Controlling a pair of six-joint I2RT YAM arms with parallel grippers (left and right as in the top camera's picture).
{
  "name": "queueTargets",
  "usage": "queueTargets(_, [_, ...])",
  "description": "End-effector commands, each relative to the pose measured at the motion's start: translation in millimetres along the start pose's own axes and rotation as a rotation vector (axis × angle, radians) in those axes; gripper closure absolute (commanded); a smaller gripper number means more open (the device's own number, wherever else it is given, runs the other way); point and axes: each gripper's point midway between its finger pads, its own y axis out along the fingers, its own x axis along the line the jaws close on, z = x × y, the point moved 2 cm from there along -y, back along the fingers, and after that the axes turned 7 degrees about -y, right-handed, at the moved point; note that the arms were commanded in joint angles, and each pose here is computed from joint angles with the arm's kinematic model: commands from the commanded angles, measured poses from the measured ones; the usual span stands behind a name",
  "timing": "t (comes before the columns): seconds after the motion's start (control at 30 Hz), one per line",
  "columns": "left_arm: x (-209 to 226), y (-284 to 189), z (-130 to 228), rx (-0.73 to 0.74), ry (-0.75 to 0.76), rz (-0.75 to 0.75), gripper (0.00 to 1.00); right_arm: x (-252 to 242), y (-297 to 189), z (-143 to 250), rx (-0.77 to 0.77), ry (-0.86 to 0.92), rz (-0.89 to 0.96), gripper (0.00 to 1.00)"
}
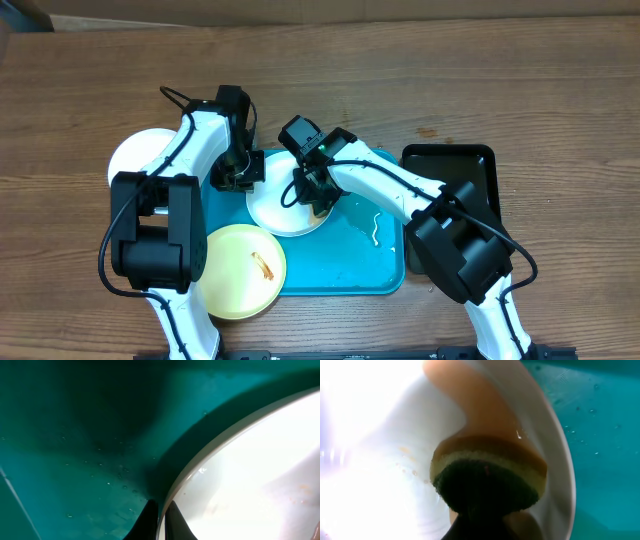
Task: Clean dirty plates on tray and stack at the side
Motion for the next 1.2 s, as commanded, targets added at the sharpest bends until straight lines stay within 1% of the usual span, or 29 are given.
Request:
queueTargets(0.0, [12,4,-5,-0.018,-0.048,-0.051,0.96,16,31,36,0.148,0.011,-0.081,0.96])
queueTargets(0.23, [11,4,-5,-0.018,-0.048,-0.051,0.96,24,32,28,0.121,0.031,-0.124,0.96])
queueTargets(0.4, [11,4,-5,-0.018,-0.048,-0.051,0.96,26,21,8,0.096,0.062,-0.230,0.96])
queueTargets(0.57, [11,4,-5,-0.018,-0.048,-0.051,0.96,21,-20,-21,0.059,0.065,-0.447,0.96])
queueTargets(0.7, [12,4,-5,-0.018,-0.048,-0.051,0.96,8,-66,-42,-0.027,0.019,-0.592,0.96])
queueTargets(0.8, [11,4,-5,-0.018,-0.048,-0.051,0.96,-5,-104,-50,-0.100,-0.029,-0.661,0.96])
queueTargets(0.87, [11,4,-5,-0.018,-0.047,-0.051,0.96,-18,-125,-51,-0.135,-0.033,-0.664,0.96])
queueTargets(0.97, [11,4,-5,-0.019,-0.047,-0.052,0.96,-46,-151,-47,-0.165,0.011,-0.605,0.96])
queueTargets(1.03, [11,1,-6,-0.027,-0.047,-0.049,0.96,-77,-165,-37,-0.164,0.081,-0.516,0.96])
queueTargets(1.07, [11,1,-7,-0.030,-0.047,-0.048,0.96,-81,-167,-36,-0.162,0.091,-0.502,0.96])
queueTargets(1.1, [10,-2,-8,-0.039,-0.047,-0.046,0.96,-99,-174,-27,-0.153,0.109,-0.456,0.96])
queueTargets(1.17, [11,-3,-9,-0.048,-0.047,-0.049,0.96,-109,-179,-19,-0.139,0.107,-0.446,0.96])
